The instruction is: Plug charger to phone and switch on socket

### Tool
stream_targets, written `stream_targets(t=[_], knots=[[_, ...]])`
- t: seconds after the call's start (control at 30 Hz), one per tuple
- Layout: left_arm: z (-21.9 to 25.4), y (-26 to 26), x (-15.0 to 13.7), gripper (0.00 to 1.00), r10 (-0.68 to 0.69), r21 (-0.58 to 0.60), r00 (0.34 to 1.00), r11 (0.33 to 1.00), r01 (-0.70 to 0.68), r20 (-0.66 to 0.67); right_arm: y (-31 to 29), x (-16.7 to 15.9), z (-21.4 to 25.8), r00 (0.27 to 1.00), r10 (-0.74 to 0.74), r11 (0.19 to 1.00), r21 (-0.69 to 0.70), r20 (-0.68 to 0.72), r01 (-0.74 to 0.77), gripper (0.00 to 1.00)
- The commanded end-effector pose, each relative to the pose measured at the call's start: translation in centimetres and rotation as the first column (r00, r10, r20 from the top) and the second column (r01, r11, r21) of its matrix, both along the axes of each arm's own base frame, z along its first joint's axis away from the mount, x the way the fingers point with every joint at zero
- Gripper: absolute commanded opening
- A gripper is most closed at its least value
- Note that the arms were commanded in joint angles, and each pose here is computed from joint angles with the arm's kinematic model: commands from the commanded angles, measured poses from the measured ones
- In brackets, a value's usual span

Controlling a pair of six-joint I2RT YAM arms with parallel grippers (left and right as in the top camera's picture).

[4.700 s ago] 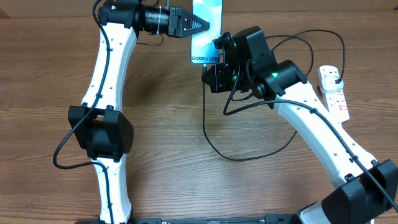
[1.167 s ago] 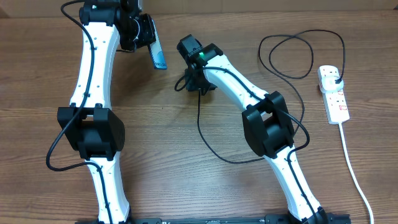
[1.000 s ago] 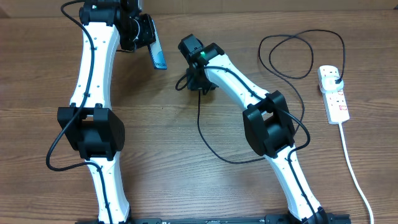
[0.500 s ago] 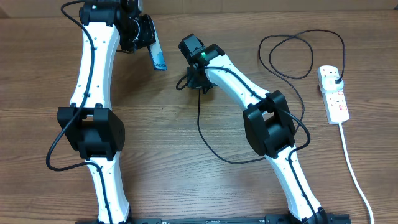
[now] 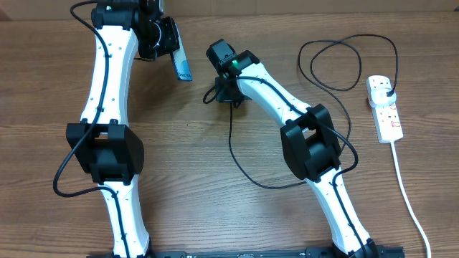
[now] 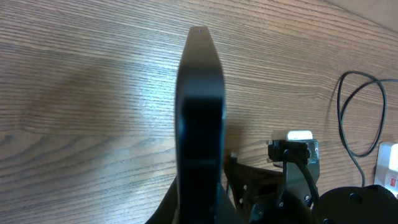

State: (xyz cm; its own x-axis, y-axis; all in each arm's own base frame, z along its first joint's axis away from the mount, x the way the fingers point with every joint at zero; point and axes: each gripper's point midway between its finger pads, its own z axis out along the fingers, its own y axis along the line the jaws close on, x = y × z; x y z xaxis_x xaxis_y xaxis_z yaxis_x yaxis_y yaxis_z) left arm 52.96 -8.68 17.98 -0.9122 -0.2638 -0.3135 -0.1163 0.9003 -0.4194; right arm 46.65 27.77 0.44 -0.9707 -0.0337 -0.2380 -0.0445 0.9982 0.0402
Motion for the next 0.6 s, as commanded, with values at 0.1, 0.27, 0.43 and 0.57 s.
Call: stream_targets(t=[0.1,0.27,0.43,0.57], knots=[[1.0,-0.6,0.0,0.04,-0.010,-0.013,1.000,1.000,0.011,0.021,-1.1,-0.9,-2.0,0.997,-0.012,1.000,0.017,-0.082,0.013,0.07],[1.0,-0.6,0.0,0.04,-0.010,-0.014,1.000,1.000,0.010,0.022,-1.2,-0.6,-0.6,0.993,-0.022,0.992,0.119,-0.117,0.036,0.04],[1.5,-1.5,0.0,0.04,-0.045,-0.059,0.998,0.997,0.048,0.038,-1.2,0.0,2.9,0.992,-0.022,0.966,0.254,-0.125,0.054,0.04],[2.3,-2.7,0.2,0.04,-0.098,-0.118,0.992,0.987,0.106,0.074,-1.1,0.1,4.6,0.993,-0.018,0.954,0.294,-0.120,0.053,0.04]])
